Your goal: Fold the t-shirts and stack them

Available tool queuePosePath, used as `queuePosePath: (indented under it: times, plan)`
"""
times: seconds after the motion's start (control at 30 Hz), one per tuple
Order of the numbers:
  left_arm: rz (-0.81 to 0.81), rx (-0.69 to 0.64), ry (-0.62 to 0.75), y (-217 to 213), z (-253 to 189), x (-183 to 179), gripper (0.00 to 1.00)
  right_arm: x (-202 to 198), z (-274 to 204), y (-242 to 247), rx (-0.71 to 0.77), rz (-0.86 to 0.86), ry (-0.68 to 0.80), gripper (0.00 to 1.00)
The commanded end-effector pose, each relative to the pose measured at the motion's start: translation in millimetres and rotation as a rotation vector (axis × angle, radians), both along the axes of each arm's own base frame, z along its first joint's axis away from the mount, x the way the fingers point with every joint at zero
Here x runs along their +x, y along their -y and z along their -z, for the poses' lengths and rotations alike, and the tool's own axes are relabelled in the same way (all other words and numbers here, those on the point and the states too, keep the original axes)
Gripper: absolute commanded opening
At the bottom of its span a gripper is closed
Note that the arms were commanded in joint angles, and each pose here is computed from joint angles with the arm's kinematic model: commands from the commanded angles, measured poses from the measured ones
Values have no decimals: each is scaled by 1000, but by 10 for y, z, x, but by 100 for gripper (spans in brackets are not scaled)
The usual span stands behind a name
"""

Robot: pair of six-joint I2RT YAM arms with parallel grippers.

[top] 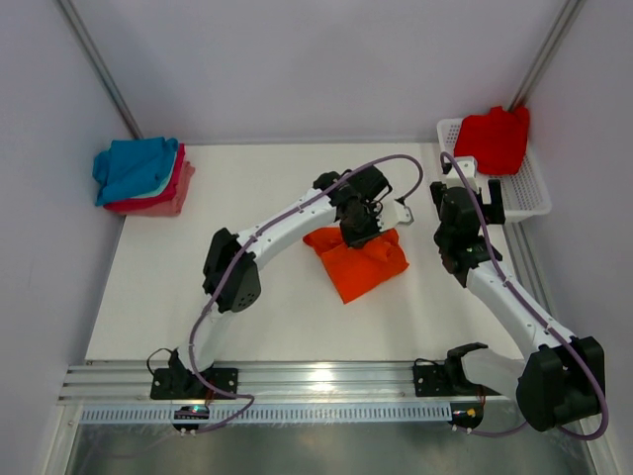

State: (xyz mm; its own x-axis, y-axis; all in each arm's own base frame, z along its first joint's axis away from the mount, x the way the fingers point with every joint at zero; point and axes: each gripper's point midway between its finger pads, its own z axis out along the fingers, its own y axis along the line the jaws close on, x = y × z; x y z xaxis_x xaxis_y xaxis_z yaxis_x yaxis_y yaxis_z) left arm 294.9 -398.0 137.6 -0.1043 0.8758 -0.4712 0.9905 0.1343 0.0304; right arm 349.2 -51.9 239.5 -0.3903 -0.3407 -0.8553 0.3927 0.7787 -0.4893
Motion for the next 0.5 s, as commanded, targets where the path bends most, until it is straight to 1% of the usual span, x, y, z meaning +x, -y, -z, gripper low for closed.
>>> queuePosePath:
  times: [0.0, 0.1, 0.23, 0.37, 0.47]
  plan:
    - [9, -6, 37, -11, -16, 178, 9, 52, -116, 0, 18, 11, 50, 99]
    - [-26, -15, 59, -27, 64, 416, 9, 62, -93, -2, 15, 11, 41, 100]
    - [-64, -6, 132, -62, 105, 761, 9, 86, -59, -8, 15, 8, 30, 99]
    - [-113, -31, 218, -83, 51, 1096, 8, 112, -16, -25, 15, 4, 14, 99]
    - [-135, -49, 253, -76, 45, 1239, 9, 123, 12, -39, 21, -1, 3, 99]
